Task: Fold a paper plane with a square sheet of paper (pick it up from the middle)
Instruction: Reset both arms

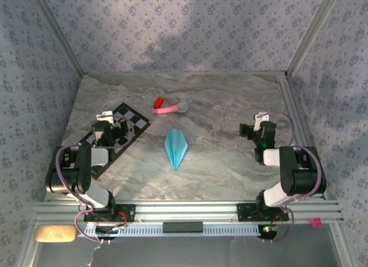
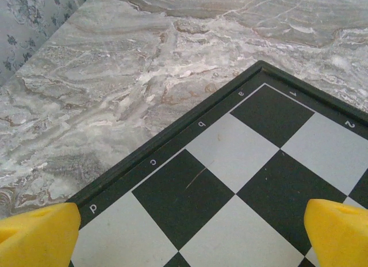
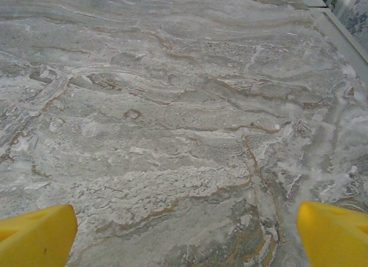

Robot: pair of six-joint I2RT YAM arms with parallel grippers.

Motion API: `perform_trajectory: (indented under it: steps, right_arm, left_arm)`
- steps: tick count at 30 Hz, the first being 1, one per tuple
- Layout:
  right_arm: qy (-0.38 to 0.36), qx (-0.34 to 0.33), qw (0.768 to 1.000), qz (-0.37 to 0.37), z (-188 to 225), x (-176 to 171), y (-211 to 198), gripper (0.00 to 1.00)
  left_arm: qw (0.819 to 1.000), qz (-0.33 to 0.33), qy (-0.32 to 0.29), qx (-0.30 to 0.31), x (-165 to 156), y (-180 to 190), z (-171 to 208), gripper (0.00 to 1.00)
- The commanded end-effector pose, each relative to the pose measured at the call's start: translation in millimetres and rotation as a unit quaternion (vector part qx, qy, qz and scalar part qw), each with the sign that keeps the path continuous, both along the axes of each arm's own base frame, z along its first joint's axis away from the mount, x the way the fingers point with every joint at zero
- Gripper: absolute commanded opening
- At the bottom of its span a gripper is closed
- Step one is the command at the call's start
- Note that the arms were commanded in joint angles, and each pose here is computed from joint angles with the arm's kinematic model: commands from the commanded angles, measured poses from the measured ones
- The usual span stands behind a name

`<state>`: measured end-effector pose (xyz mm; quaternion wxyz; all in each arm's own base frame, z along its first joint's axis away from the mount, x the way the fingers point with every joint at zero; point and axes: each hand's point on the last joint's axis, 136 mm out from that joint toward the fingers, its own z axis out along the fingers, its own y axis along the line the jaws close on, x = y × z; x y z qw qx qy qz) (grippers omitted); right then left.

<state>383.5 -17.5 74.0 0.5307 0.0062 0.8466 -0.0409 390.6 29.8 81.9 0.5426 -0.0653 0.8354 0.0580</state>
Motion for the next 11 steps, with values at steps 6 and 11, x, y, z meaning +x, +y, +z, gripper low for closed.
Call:
perform_trajectory:
  steps: [6,11]
  right_arm:
    - [-0.016,0.000,1.000,-0.008,8.9,6.5,-1.7,1.00]
    - [-0.016,0.000,1.000,-0.006,8.8,6.3,-1.2,1.00]
  left_arm:
    - [1.000,-0.001,-0.022,-0.005,3.8,-1.3,8.3,1.00]
    - [1.000,-0.001,-0.022,-0.005,3.8,-1.1,8.4,1.00]
